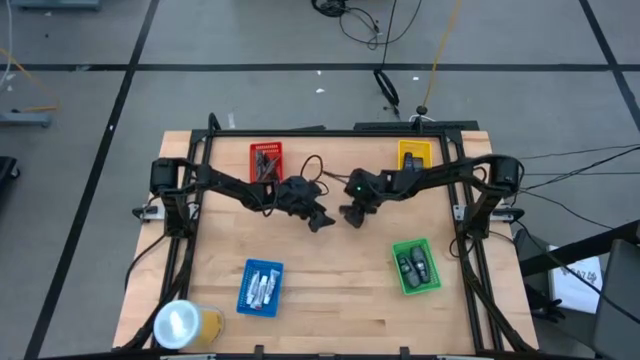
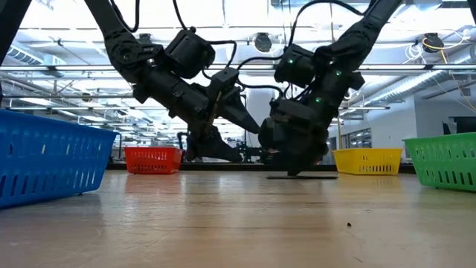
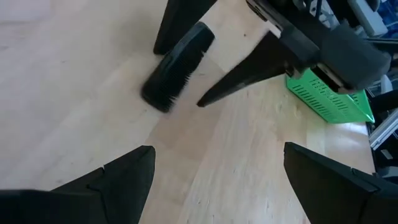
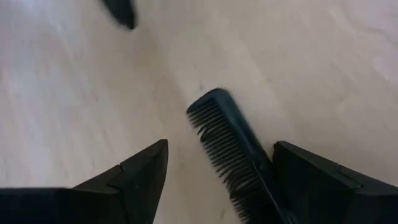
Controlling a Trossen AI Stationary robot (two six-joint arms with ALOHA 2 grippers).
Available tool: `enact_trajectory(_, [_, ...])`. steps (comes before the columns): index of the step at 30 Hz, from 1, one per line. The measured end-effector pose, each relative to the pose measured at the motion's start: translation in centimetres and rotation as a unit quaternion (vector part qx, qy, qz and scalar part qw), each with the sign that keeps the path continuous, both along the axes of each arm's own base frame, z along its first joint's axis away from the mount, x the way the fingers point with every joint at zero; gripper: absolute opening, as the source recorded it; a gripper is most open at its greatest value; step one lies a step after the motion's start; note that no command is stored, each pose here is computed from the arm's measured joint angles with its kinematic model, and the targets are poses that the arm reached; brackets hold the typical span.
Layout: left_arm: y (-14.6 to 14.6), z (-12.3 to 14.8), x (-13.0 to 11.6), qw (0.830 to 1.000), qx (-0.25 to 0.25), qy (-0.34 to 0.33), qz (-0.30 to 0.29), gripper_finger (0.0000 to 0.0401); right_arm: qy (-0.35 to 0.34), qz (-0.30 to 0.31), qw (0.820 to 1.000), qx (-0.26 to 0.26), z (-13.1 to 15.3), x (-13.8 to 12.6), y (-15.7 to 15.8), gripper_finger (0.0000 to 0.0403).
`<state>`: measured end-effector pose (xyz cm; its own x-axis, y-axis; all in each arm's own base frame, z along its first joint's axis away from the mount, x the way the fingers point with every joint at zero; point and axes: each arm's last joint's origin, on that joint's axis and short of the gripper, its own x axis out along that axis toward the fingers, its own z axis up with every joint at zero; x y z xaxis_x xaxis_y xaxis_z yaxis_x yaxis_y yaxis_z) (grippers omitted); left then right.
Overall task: Pick & Place Travel size toiletries
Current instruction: Put the black comb into the orange basket
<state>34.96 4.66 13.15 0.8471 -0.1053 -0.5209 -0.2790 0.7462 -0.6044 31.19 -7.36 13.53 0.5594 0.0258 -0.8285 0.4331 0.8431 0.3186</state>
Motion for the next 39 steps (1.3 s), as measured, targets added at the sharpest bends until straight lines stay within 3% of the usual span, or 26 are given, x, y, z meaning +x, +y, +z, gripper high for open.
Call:
enact_trajectory(6, [-0.8, 0.0, 0.1, 1.000, 0.008, 0.002, 0.015, 0.0349, 0.030, 0.035, 0.998, -0.031, 0.8, -0.8, 0.5, 0.0279])
enact_trajectory(12, [-1.0, 0.1, 0.2, 1.000, 0.014, -0.003, 0.016, 0.0349, 0.113, -0.028, 0.990, -0.085, 2.7, -2.9, 0.4, 0.0279])
enact_trajectory(19, [-1.0, 0.1, 0.2, 1.000, 0.013, -0.002, 0.017, 0.0349, 0.176, -0.055, 0.981, -0.057, 0.9, -4.2, 0.8, 0.0279])
enact_trajectory(24, [-1.1, 0.0, 0.2, 1.000, 0.013, -0.001, 0.018, 0.0349, 0.135, -0.036, 0.990, -0.003, -0.1, -3.6, 1.4, 0.0279])
enact_trajectory(27, [-1.1, 0.0, 0.2, 1.000, 0.013, 0.000, 0.019, 0.0349, 0.093, -0.018, 0.995, 0.002, 0.1, -2.6, 2.1, 0.0279])
enact_trajectory(34, [-1.0, 0.0, 0.1, 1.000, 0.012, 0.003, 0.020, 0.0349, 0.019, 0.042, 0.997, 0.055, 0.6, -1.2, 4.1, 0.0279])
enact_trajectory(39, [-0.7, 0.0, 0.1, 1.000, 0.005, 0.005, 0.028, 0.0349, -0.011, 0.053, 0.998, 0.045, 0.9, -0.5, 5.0, 0.0279])
